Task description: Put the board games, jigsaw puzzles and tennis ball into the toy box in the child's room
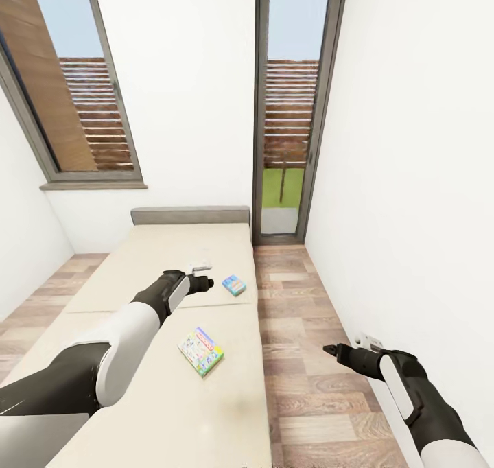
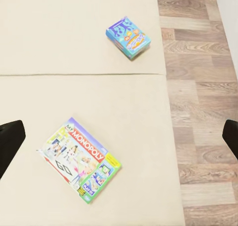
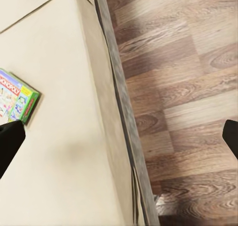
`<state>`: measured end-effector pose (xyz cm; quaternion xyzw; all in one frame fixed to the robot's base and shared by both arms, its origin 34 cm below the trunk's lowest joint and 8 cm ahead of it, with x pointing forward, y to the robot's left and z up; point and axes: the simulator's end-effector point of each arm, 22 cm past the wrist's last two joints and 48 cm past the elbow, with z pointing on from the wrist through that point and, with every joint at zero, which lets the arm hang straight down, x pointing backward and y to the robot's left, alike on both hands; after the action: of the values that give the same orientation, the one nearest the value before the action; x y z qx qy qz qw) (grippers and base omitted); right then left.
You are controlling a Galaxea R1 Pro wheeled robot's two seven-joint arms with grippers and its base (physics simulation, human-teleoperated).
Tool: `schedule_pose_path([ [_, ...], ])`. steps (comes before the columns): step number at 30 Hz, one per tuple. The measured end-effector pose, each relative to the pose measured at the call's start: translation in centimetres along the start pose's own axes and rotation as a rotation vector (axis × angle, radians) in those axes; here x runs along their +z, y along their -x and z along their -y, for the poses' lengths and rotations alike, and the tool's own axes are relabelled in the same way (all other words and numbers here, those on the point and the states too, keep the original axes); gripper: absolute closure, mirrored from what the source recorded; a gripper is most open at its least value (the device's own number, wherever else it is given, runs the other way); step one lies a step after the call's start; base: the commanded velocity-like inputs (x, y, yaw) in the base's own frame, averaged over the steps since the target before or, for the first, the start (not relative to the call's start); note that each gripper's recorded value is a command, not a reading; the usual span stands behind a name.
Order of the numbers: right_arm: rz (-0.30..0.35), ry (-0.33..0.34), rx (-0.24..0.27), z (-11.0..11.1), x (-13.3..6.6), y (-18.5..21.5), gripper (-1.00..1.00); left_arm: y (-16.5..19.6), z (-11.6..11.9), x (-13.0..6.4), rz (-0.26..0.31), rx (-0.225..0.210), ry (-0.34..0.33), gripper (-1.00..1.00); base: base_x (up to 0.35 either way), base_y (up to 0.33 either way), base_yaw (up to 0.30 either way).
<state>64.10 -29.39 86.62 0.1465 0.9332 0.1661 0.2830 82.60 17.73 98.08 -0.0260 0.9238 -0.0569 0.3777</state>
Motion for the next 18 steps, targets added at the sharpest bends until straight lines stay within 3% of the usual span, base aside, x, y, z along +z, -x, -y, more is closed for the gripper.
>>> schedule_pose_path([
  [18, -0.024, -0.013, 0.008, 0.9, 0.9, -1.0, -1.00, -1.4, 0.1, 1.4, -0.027, -0.006, -0.002, -1.00, 0.000, 0.000, 0.000],
])
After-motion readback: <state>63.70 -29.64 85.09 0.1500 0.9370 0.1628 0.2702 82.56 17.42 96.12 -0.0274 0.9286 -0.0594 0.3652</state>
